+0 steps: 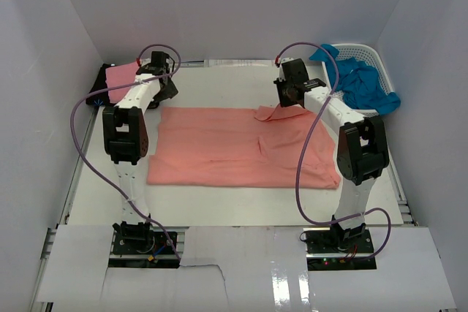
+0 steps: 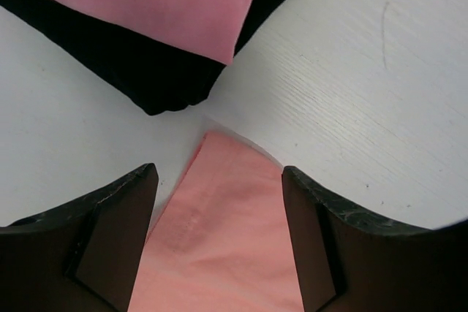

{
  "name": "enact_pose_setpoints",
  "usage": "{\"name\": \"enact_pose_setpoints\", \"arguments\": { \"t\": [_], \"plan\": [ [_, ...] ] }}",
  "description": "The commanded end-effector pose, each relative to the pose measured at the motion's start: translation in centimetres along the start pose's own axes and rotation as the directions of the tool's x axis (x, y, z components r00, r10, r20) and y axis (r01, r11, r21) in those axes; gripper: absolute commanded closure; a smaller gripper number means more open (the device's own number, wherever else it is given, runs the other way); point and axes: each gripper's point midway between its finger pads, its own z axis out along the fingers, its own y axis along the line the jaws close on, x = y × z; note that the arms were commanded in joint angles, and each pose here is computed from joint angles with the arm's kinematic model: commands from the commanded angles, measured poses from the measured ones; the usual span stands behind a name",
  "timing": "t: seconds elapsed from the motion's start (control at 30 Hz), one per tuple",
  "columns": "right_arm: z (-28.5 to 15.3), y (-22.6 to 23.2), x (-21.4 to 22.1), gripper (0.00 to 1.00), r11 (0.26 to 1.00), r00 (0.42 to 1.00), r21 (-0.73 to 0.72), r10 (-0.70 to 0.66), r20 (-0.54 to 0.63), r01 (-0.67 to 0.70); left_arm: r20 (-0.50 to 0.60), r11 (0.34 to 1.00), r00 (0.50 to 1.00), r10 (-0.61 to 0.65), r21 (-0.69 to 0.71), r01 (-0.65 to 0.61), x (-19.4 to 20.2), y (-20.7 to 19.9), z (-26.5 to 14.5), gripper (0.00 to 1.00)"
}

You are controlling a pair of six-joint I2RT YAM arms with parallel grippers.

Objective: Fold and stack the t-shirts
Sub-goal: Grap the side of the flattened tshirt furthest away from the robot with both arms

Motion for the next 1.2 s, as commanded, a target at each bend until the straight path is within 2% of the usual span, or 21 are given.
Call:
{"name": "enact_pose_setpoints", "arguments": {
  "t": [0.0, 0.57, 1.0, 1.17],
  "plan": [
    [-0.6, 0.3, -2.3, 0.92, 1.0, 0.999, -0.015, -0.007, 0.05, 0.008, -0.003, 1.0, 1.0, -0.002, 0.0, 0.002, 0.2, -0.2, -0.1, 0.21],
    [-0.4, 0.2, -1.4, 0.92, 1.0, 0.999, -0.011, -0.008, 0.032, 0.008, -0.05, 1.0, 0.999, 0.0, -0.019, 0.0, 2.1, 0.2, 1.7, 0.26],
    [-0.3, 0.4, -0.1, 0.92, 0.999, 0.999, -0.03, -0.04, 0.012, 0.041, -0.086, 0.998, 0.995, -0.054, 0.005, 0.055, 2.3, 0.8, 2.8, 0.28],
    [-0.5, 0.3, -0.1, 0.92, 0.999, 0.999, -0.027, -0.04, 0.016, 0.04, -0.091, 0.998, 0.994, -0.059, -0.016, 0.057, 2.6, 1.4, 3.5, 0.37]
  ]
}}
